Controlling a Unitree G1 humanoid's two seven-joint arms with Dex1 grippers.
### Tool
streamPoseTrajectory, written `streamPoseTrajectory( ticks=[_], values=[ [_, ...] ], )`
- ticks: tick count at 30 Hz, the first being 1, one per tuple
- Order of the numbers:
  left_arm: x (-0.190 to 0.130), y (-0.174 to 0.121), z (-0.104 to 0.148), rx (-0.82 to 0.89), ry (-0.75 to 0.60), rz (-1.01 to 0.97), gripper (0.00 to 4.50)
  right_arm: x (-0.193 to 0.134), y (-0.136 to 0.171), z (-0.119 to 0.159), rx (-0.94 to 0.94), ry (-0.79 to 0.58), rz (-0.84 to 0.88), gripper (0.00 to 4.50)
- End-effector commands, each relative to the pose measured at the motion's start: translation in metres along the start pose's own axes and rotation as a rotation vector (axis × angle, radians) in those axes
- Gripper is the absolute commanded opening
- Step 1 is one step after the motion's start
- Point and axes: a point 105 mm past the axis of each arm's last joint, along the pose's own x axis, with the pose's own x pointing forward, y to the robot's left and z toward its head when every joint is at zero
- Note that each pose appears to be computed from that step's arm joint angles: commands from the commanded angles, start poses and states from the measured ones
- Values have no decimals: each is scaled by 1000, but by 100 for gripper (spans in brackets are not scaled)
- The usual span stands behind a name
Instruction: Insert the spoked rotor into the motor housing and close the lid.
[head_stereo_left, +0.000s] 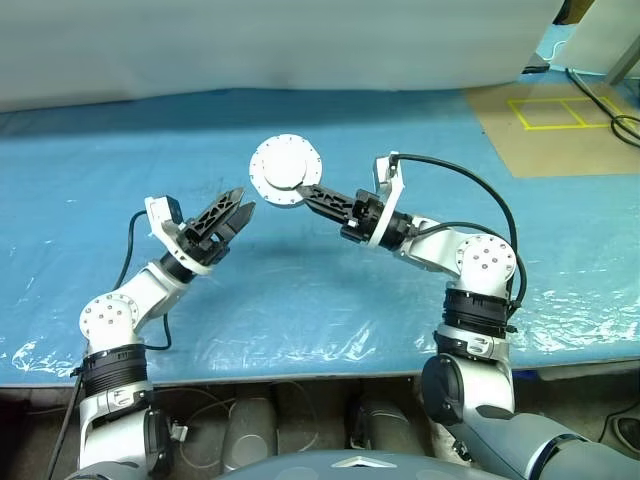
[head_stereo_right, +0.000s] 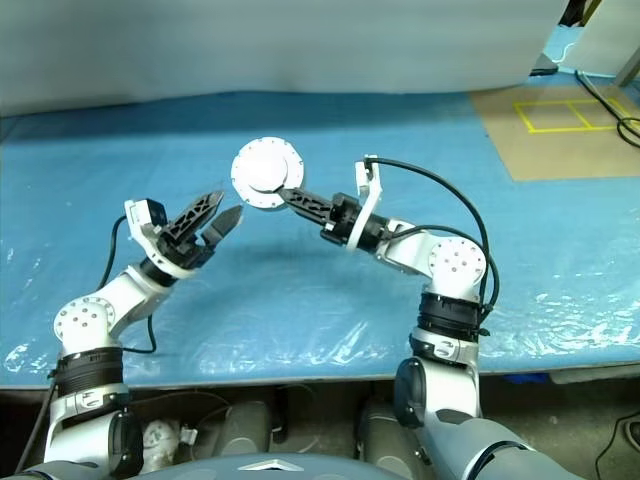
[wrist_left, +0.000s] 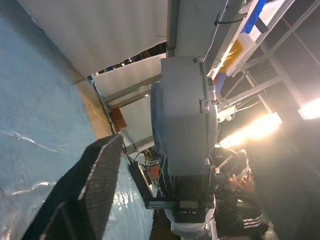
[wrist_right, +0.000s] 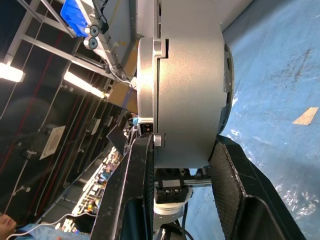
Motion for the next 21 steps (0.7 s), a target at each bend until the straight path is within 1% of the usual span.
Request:
streamPoseTrajectory(
  ticks=[1, 5, 9, 15, 18, 21],
  values=[
    [13, -15, 0, 17, 6, -74, 447, 3, 30, 5, -63, -8, 112, 119],
    [31, -12, 2, 71, -21, -63, 447, 3, 30, 4, -65, -3, 107, 119],
    [46, -18, -7, 46, 6, -120, 447, 3, 29, 3, -69, 2, 99, 119],
    [64, -13, -22, 28, 56, -144, 447, 3, 29, 3, -71, 0, 96, 119],
    [74, -10, -23, 24, 55, -148, 447, 3, 29, 2, -69, 1, 95, 119],
    [77, -6, -21, 25, 42, -137, 447, 3, 29, 2, -68, -1, 93, 119]
  ],
)
